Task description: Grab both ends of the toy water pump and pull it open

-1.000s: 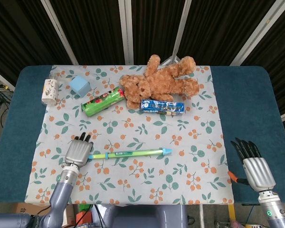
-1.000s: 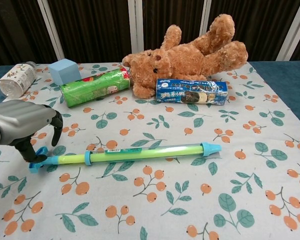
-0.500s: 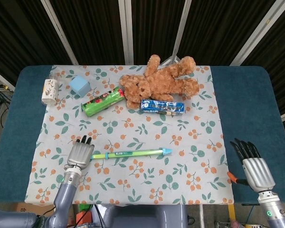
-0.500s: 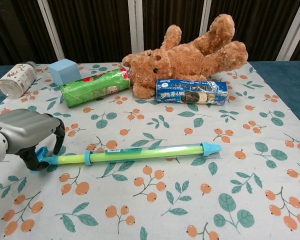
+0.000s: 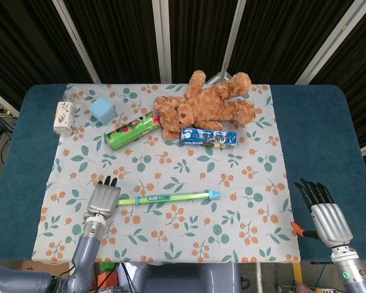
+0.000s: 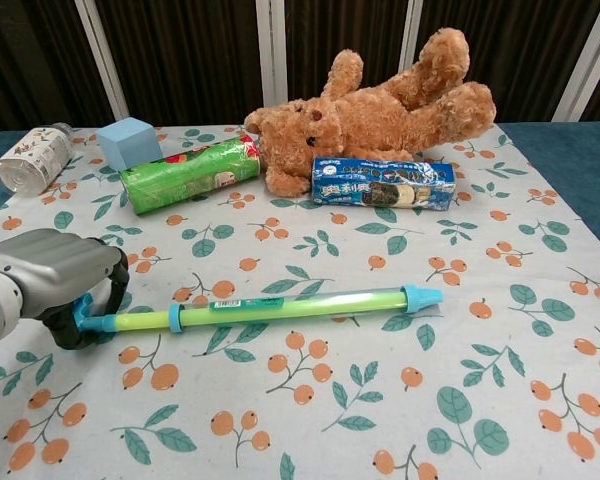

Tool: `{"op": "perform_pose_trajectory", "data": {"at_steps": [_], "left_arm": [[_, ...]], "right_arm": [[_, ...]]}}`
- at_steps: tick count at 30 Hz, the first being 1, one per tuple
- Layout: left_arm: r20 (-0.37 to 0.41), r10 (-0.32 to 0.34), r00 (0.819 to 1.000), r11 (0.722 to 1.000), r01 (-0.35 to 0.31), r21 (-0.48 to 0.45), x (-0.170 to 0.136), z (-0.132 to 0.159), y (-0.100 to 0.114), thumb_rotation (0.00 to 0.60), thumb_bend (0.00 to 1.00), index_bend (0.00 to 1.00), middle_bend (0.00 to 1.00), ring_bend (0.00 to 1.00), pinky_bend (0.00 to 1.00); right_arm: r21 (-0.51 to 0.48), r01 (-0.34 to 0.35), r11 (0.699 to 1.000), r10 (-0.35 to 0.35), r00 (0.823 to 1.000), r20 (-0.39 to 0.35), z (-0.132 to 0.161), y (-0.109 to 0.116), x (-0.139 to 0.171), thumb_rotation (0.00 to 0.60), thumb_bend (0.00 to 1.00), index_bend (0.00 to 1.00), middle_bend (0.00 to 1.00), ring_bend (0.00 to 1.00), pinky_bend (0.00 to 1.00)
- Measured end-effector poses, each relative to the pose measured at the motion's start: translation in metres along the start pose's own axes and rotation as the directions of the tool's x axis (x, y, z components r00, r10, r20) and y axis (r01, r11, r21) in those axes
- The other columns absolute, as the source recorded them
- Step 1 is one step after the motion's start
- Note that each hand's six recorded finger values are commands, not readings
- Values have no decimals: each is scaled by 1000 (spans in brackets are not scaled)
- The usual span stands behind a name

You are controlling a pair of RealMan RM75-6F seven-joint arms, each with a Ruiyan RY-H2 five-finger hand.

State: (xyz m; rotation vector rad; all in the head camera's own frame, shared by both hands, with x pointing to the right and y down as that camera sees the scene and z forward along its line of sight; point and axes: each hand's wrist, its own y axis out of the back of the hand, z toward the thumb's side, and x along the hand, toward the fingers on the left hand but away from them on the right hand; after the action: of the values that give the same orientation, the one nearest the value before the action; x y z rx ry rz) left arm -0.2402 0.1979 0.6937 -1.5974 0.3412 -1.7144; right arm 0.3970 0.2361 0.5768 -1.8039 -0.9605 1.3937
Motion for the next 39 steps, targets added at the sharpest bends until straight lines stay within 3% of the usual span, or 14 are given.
{"op": "perform_pose_trajectory", "data": {"at_steps": [6, 17, 28, 39], "left_arm": [[1, 13, 1000, 1000, -13, 5, 0, 0, 1, 600, 529, 620, 161, 102, 277], [49, 99, 994, 993, -102, 67, -3, 1, 9, 600, 531, 639, 170, 102, 277], [-32, 54, 998, 996, -56, -64, 3, -1, 20, 600, 531, 657, 175, 102, 296], [-58, 40, 997, 982, -50, -185, 6, 9, 31, 600, 531, 660, 176, 102, 316]], "right_arm": [[0, -1, 1000, 1, 1000, 0, 0, 0, 0, 600, 247, 0, 0, 0, 0], [1, -29, 1000, 29, 1000, 1, 2, -4, -1, 600, 247, 0, 0, 0, 0], [32, -133, 991, 133, 991, 5, 32, -15, -13, 600, 247, 7, 0, 0, 0], [24, -170, 985, 170, 985, 4, 65, -32, -35, 600, 247, 175, 0, 0, 0]]}}
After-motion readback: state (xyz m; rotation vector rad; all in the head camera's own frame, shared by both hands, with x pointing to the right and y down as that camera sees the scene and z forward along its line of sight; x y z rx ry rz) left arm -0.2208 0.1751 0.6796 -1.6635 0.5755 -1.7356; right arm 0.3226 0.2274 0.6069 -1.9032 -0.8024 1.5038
